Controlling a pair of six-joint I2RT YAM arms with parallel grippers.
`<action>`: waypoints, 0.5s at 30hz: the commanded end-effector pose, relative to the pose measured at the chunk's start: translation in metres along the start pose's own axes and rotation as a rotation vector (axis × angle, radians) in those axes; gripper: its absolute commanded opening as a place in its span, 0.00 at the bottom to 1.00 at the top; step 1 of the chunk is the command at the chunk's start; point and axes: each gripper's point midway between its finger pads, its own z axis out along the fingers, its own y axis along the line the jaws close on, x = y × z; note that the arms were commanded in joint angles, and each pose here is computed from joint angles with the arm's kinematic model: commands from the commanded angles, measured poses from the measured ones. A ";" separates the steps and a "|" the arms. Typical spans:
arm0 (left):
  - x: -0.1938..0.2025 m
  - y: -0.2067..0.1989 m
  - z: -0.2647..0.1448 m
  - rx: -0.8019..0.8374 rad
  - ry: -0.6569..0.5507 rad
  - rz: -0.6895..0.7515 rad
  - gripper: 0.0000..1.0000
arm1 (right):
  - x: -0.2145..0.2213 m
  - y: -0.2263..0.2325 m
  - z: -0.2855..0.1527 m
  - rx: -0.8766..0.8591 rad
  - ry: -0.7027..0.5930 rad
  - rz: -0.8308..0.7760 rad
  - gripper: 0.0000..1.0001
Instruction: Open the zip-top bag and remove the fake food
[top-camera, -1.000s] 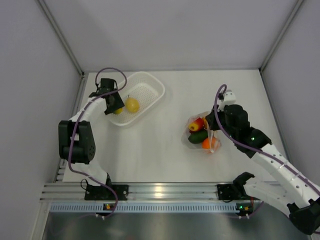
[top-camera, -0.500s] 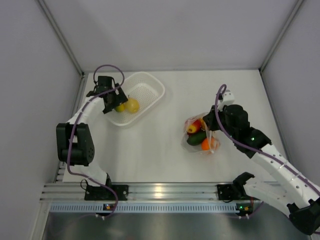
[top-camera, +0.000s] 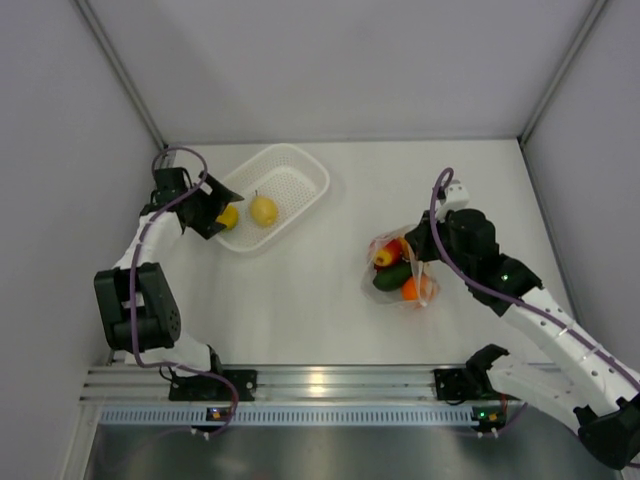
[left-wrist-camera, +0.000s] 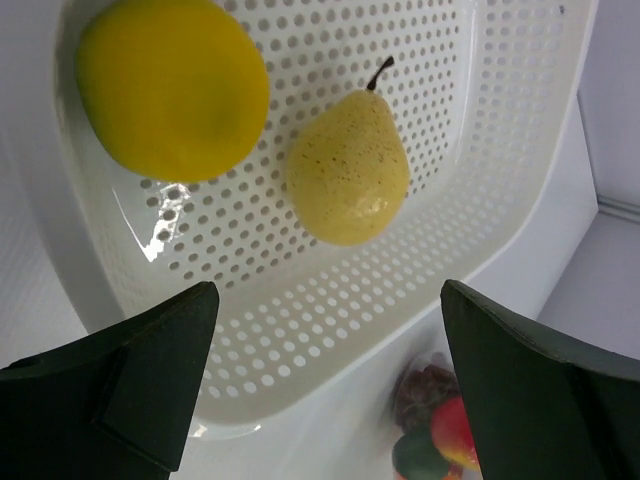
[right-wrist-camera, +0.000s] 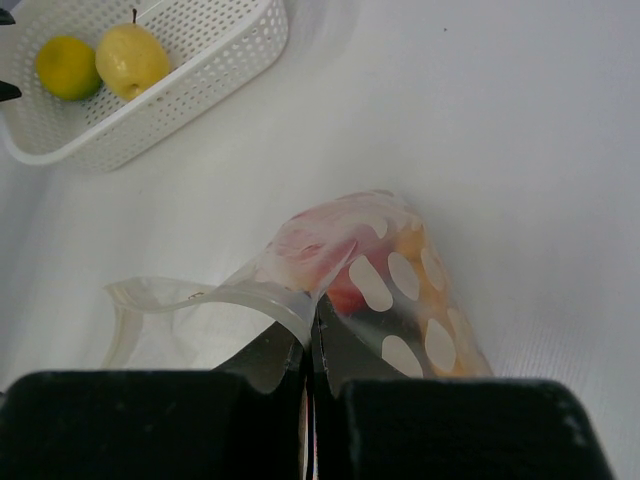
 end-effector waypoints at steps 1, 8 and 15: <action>-0.004 -0.046 -0.034 0.175 -0.061 0.082 0.99 | -0.035 0.015 -0.005 -0.055 -0.117 0.033 0.00; 0.028 -0.098 -0.067 0.269 -0.120 0.265 0.99 | -0.034 0.015 0.000 -0.045 -0.111 0.048 0.00; 0.139 -0.175 -0.100 0.400 -0.112 0.515 0.99 | -0.035 0.003 -0.006 0.030 -0.096 0.042 0.00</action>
